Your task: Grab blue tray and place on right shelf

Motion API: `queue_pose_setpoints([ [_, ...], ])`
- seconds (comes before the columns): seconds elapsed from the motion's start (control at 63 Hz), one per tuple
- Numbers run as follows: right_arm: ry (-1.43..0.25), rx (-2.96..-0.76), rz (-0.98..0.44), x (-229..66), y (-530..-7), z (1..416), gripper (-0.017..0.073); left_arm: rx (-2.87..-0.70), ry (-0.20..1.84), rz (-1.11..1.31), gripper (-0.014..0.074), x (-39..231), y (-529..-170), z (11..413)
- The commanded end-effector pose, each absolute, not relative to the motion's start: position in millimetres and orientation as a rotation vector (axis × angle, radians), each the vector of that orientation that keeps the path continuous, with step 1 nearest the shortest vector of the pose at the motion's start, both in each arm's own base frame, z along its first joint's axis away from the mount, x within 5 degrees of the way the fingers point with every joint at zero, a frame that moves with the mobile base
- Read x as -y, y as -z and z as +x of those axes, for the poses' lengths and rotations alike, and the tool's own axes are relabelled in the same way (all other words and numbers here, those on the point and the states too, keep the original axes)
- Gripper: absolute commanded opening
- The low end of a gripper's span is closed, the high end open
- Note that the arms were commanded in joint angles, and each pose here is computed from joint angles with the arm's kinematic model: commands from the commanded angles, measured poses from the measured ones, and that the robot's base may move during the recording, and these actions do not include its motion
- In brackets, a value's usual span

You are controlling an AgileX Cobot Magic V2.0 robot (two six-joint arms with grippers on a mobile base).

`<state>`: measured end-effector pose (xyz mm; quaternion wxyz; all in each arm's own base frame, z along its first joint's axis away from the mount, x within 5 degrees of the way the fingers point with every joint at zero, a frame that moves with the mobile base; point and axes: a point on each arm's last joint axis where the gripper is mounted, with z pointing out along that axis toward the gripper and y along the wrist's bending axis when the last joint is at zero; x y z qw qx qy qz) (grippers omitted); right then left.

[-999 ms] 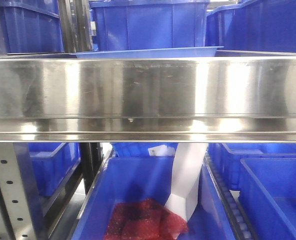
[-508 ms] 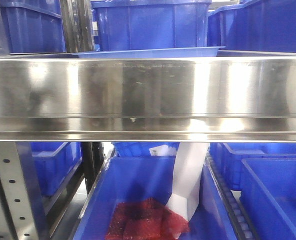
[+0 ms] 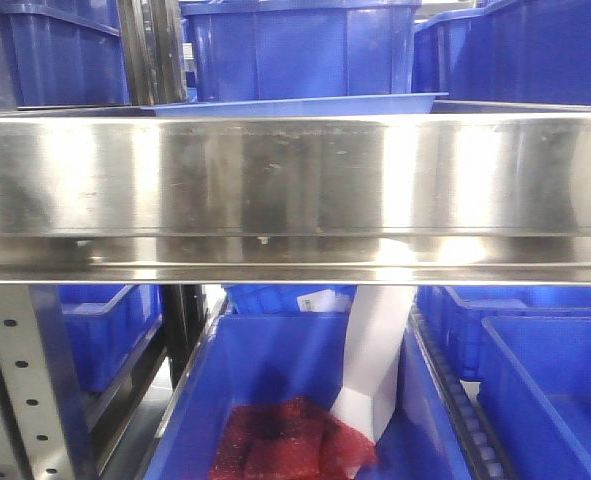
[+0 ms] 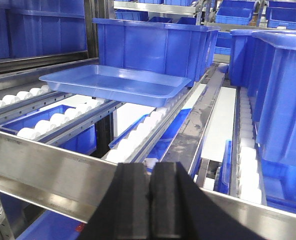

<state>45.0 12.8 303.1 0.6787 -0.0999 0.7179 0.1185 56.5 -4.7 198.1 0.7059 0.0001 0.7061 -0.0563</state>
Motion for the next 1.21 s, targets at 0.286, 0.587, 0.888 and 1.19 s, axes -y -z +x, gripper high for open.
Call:
queue_pose_setpoints([
  [0.286,-0.269,-1.503,-0.229,-13,-320,44,0.0051,-1.506,0.121,-0.007,-0.0048,4,-196,57],
  [0.587,-0.254,-1.511,-0.231,-13,-314,46,0.0051,-1.506,0.121,-0.007,-0.0048,4,-196,57],
  [0.888,-0.093,-1.539,-0.068,-5,-277,53,0.0051,-1.506,0.121,-0.007,-0.0048,4,-196,57],
  [1.19,-0.057,-1.419,0.073,1,-219,53,0.0051,-1.506,0.121,-0.007,-0.0048,4,-196,57],
])
